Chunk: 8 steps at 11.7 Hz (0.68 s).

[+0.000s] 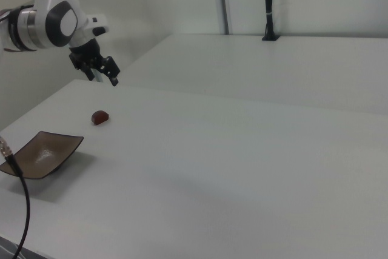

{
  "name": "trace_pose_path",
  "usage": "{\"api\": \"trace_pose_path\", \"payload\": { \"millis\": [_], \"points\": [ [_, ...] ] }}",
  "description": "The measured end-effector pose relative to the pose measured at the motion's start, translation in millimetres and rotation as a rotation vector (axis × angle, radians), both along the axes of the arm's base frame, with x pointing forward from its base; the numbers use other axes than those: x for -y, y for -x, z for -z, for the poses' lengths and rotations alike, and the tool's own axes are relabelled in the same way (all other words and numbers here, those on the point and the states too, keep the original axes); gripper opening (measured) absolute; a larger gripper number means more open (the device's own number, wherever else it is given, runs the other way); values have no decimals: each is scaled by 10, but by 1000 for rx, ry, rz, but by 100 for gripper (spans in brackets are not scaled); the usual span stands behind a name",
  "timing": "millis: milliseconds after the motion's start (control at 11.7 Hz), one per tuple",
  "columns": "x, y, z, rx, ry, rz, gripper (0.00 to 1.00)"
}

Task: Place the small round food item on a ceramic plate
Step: 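Move the open gripper over the small dark red food item, then lower the gripper onto the red food item and close on it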

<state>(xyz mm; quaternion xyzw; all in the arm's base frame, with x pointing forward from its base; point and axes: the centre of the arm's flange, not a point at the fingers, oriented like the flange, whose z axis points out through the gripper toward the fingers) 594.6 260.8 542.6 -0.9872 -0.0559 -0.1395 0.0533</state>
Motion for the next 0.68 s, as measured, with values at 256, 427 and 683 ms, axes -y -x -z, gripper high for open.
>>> {"api": "trace_pose_path", "payload": {
  "millis": [256,427,683],
  "points": [
    [-638,-91,262,6,-48,117,100],
    [-914,-166,428,-2,-76,174,100],
    [-1377,-270,794,15,-78,226,100]
  ]
}}
